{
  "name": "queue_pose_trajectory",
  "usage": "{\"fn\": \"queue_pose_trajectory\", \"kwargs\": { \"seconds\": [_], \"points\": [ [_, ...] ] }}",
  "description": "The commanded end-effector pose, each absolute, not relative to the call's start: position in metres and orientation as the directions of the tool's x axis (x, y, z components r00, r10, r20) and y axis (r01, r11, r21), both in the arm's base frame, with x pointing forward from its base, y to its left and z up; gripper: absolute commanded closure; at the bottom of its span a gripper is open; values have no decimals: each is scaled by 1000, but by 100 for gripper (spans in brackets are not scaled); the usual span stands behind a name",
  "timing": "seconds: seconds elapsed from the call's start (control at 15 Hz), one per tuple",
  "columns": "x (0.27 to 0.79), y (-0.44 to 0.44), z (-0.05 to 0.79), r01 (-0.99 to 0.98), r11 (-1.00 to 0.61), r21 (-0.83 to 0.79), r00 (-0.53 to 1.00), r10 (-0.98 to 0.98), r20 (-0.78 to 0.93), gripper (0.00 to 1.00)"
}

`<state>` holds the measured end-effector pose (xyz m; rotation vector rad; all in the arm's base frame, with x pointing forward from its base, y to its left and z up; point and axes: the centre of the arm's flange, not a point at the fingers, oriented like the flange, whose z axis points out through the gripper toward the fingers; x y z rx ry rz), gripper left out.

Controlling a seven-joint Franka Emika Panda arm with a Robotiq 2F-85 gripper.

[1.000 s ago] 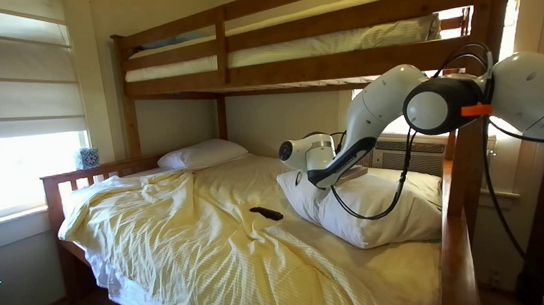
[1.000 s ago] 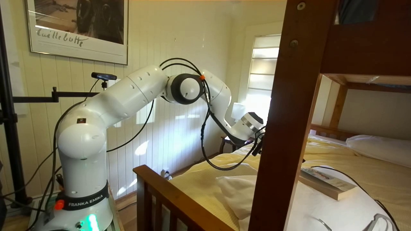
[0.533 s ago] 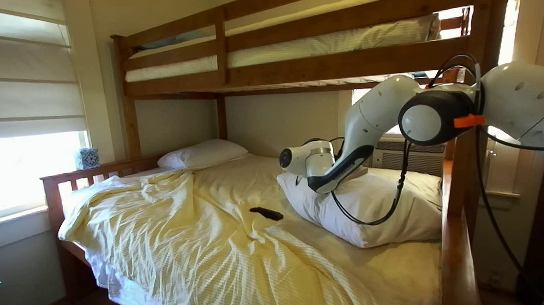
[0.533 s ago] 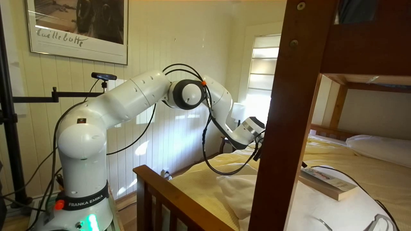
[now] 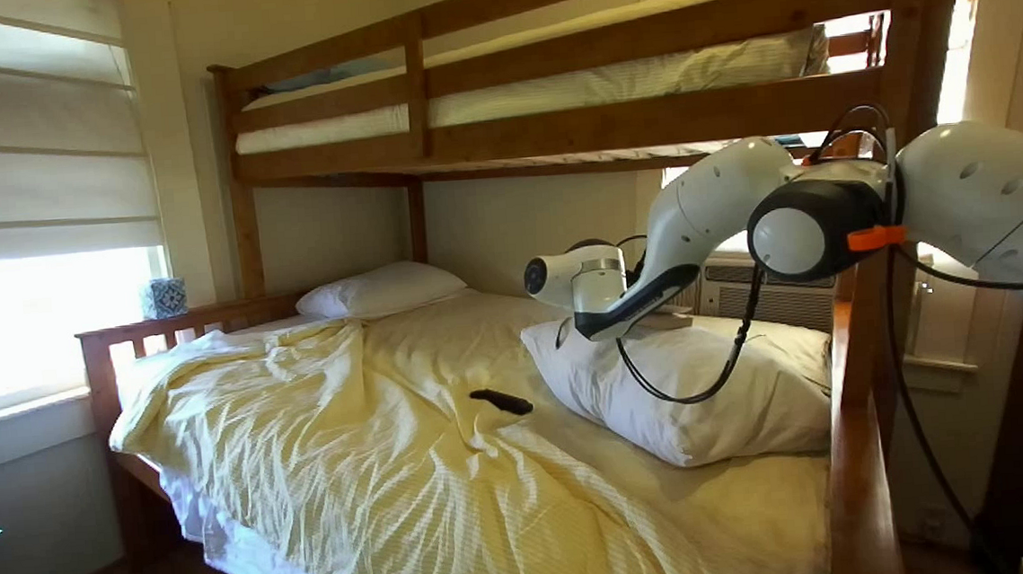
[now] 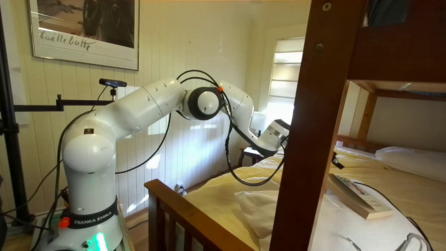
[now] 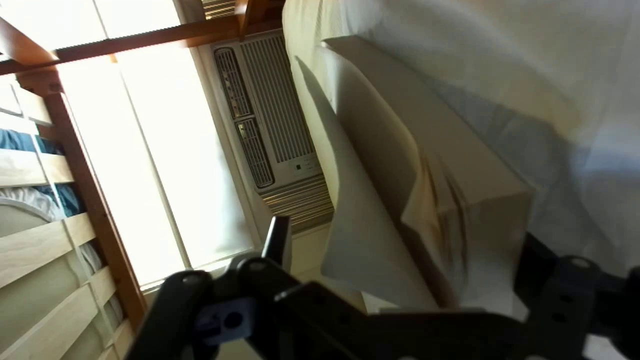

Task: Take the book off of the pillow

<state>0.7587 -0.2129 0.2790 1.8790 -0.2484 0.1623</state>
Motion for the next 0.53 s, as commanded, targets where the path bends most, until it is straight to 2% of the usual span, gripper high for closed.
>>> {"fn": "queue_pose_trajectory", "kwargs": {
  "seconds": [0.0, 0.4, 0.47],
  "points": [
    [776, -217, 281, -263, -266, 927, 964, -98, 246, 0],
    [775, -219, 240, -232, -312, 921, 971, -129, 201, 0],
    [773, -221, 236, -238, -314, 919, 970, -132, 207, 25]
  ]
}}
